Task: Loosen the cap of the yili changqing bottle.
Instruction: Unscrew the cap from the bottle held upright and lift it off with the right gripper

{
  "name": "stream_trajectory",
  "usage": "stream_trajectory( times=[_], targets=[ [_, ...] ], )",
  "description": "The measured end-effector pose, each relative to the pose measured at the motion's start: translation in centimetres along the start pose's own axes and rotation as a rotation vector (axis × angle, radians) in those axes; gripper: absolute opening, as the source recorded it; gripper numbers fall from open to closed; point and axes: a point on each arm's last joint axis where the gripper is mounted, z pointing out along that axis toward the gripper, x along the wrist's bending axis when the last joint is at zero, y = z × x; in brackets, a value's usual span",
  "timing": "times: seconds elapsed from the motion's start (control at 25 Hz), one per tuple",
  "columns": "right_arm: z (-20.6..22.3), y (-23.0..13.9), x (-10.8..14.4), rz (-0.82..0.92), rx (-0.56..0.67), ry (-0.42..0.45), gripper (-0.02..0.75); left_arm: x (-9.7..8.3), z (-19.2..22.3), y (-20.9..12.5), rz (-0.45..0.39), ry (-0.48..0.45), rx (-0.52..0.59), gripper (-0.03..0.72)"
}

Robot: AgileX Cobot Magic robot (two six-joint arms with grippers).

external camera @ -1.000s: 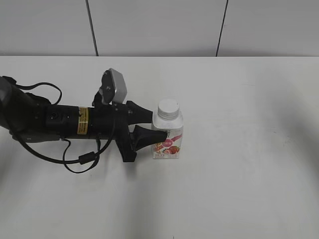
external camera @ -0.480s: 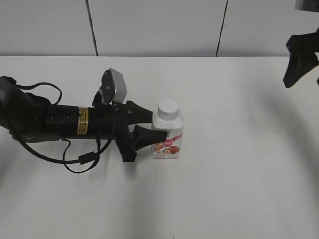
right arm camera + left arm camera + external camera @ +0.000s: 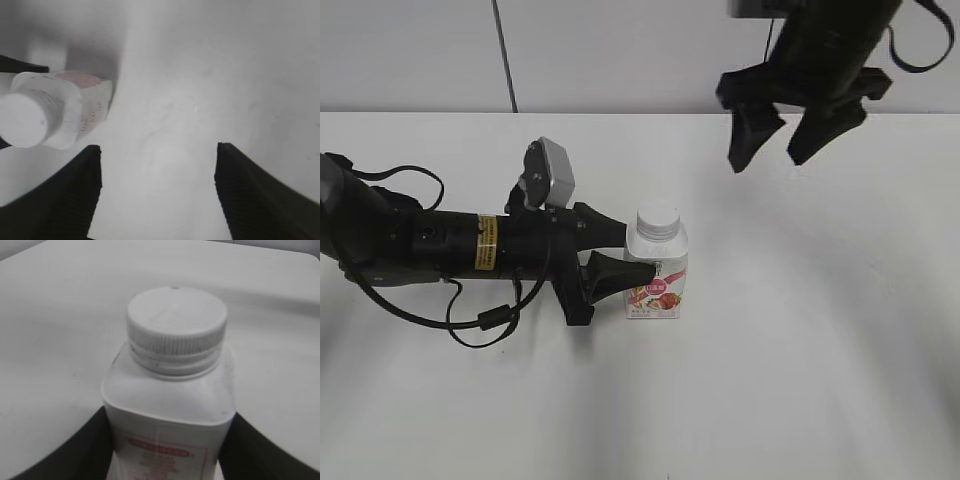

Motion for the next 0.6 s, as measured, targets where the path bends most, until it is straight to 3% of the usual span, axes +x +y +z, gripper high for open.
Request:
stream_trajectory(
  times=[0.24, 0.6],
  targets=[
    [1.7, 0.9, 4.6, -0.039, 0.015, 0.033, 0.556, 0.0, 0.0, 0.0, 0.000, 0.000, 0.001, 0.390],
    [3.9, 2.4, 7.1, -0.026, 0.031, 0.113, 0.554, 0.0, 0.0, 0.0, 0.001, 0.000, 0.001, 0.388]
  ],
)
